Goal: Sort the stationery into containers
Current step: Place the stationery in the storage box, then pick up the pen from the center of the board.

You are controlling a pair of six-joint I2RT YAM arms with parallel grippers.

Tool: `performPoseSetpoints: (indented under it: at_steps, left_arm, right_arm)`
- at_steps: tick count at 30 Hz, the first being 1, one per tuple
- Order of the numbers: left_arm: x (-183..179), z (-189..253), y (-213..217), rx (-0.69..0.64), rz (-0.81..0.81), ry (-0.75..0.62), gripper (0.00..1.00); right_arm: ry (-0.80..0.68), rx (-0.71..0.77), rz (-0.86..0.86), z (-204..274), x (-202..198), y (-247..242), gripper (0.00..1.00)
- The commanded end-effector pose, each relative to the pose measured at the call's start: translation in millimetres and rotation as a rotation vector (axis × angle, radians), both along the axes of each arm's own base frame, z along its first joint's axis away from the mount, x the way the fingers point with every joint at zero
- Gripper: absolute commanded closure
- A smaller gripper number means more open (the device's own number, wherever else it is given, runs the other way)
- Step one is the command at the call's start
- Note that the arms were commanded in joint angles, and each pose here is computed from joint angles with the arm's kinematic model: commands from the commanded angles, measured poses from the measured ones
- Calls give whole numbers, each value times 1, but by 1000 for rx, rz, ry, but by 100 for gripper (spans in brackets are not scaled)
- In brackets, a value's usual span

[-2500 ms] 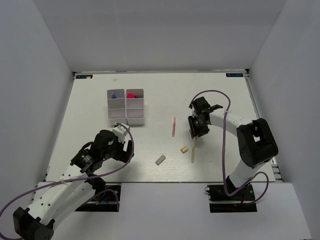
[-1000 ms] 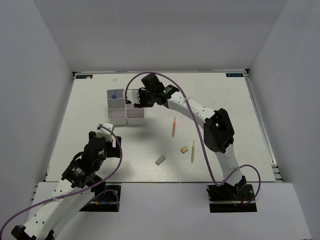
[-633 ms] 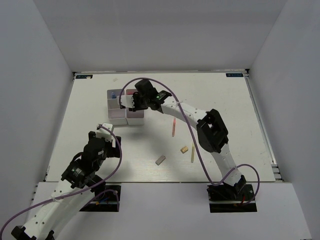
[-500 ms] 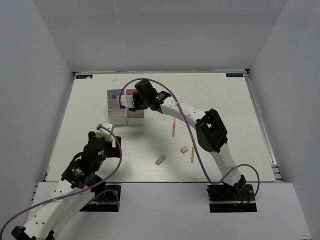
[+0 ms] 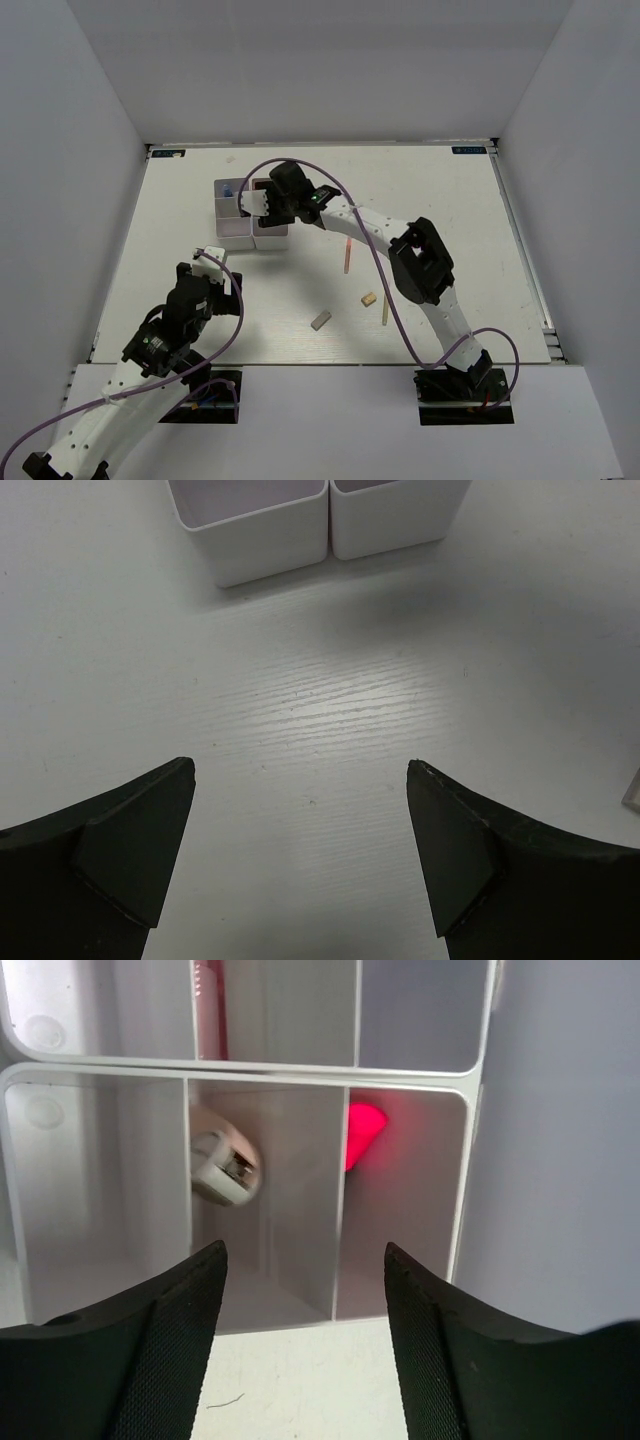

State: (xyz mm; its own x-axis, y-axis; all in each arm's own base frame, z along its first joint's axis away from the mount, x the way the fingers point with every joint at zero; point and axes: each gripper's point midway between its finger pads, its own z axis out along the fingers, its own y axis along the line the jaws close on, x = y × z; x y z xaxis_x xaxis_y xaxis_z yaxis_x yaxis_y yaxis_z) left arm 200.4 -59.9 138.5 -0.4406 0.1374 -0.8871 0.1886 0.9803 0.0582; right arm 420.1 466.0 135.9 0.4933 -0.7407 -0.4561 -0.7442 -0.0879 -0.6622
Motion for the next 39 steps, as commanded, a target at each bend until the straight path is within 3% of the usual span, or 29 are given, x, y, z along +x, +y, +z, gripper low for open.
performPoseSetpoints:
  at_steps: [1, 6, 8, 10, 11, 12, 13, 15, 16, 17, 19, 22, 23, 24, 26, 27, 30, 34, 35, 39]
  left_arm:
    - [1, 0, 1, 0, 5, -10, 3]
    - [0, 0, -3, -8, -17, -8, 5]
    - [-1, -2, -12, -23, -65, 4, 13]
    - [-1, -4, -18, -27, -99, 12, 29]
    - [-3, -7, -28, -46, -148, 33, 36]
    - [-4, -8, -31, -51, -166, 42, 42]
    - [-5, -10, -35, -49, -189, 49, 57]
    - [-8, -14, -47, -65, -254, 88, 73]
    - [-9, -17, -53, -70, -279, 110, 81]
    - [-9, -16, -56, -76, -292, 115, 93]
    - [-13, -21, -70, -102, -356, 166, 100]
    - [-20, -19, -95, -166, -462, 244, 94]
    - [-22, -18, -100, -179, -479, 269, 71]
    - [-23, -24, -107, -179, -503, 331, 64]
    - [-31, -19, -120, -177, -580, 361, 55]
    - [-30, -19, -124, -164, -596, 381, 44]
    - [-36, -31, -130, -109, -633, 433, 39]
    - [-36, -35, -122, -91, -615, 392, 37]
    - [-37, -38, -117, -74, -598, 395, 36]
    - [-34, -33, -98, -33, -536, 313, 24]
  right_arm:
    - [-36, 29, -4, 14, -1, 3, 33]
    - [-30, 45, -7, 22, -10, 1, 33]
    - [-27, 80, -17, 43, -18, -2, 33]
    - [-1, 105, -36, 50, -25, -5, 37]
    - [-8, 166, -51, 85, -33, -11, 40]
    - [40, 171, -83, 81, -37, -16, 44]
    - [57, 182, -93, 86, -41, -19, 54]
    - [127, 242, -158, 112, -55, -34, 72]
    - [151, 249, -173, 113, -59, -39, 96]
    - [146, 261, -270, 121, -54, -56, 100]
    - [212, 228, -362, 111, -66, -81, 100]
    - [373, 194, -609, 73, -75, -129, 100]
    - [427, 154, -665, 60, -81, -145, 76]
    - [492, 139, -687, 50, -88, -151, 65]
    - [672, 94, -820, 24, -105, -173, 62]
    - [746, 99, -863, 15, -102, -182, 65]
    - [920, 103, -1014, -6, -111, -191, 68]
    - [988, 121, -1085, -21, -97, -190, 62]
    - [1028, 70, -1122, -40, -98, -192, 61]
    - [1062, 93, -1147, -42, -77, -178, 58]
